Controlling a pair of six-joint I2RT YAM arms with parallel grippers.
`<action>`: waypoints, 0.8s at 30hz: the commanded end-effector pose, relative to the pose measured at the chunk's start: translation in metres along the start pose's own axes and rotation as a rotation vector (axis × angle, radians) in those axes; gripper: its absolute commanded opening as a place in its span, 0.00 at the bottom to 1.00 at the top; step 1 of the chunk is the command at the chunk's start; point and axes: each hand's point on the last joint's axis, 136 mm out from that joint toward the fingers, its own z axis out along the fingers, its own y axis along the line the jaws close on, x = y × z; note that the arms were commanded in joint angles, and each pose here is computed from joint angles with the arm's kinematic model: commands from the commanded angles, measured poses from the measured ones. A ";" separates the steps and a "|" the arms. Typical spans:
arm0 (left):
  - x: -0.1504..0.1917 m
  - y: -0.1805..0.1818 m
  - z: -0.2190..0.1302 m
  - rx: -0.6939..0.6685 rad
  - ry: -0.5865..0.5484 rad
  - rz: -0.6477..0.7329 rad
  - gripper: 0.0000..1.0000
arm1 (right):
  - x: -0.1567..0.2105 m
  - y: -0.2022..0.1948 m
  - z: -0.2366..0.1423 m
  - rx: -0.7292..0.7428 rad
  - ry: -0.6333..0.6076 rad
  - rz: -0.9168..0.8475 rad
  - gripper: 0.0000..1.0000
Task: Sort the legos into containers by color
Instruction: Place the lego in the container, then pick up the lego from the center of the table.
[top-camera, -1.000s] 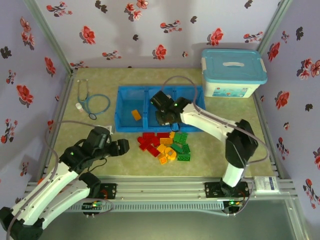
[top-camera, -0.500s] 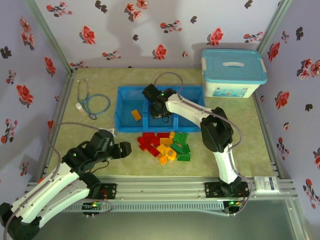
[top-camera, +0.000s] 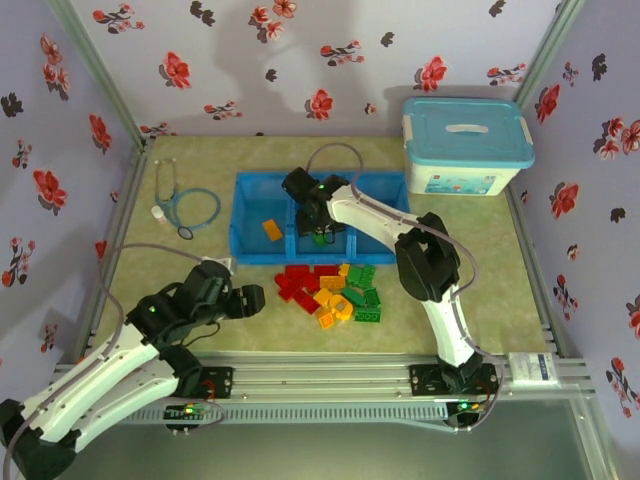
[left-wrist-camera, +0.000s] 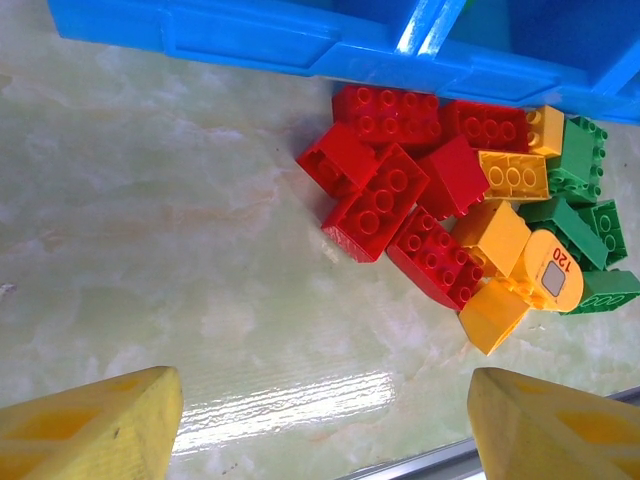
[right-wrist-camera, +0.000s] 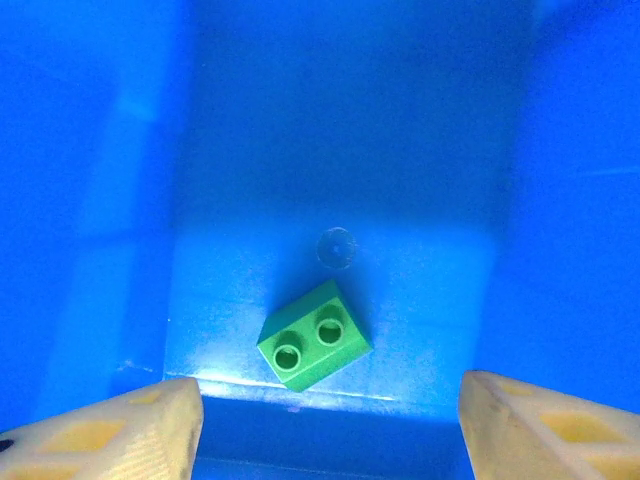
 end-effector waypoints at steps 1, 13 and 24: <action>0.001 -0.002 0.008 -0.009 0.005 0.006 0.75 | -0.014 -0.004 -0.055 -0.008 -0.103 0.011 0.67; -0.005 -0.023 0.061 -0.050 0.058 0.000 0.70 | 0.039 -0.012 -0.134 -0.107 -0.275 0.060 0.64; -0.031 -0.021 0.111 -0.150 0.085 0.039 0.66 | 0.113 -0.073 -0.125 -0.108 -0.266 0.179 0.62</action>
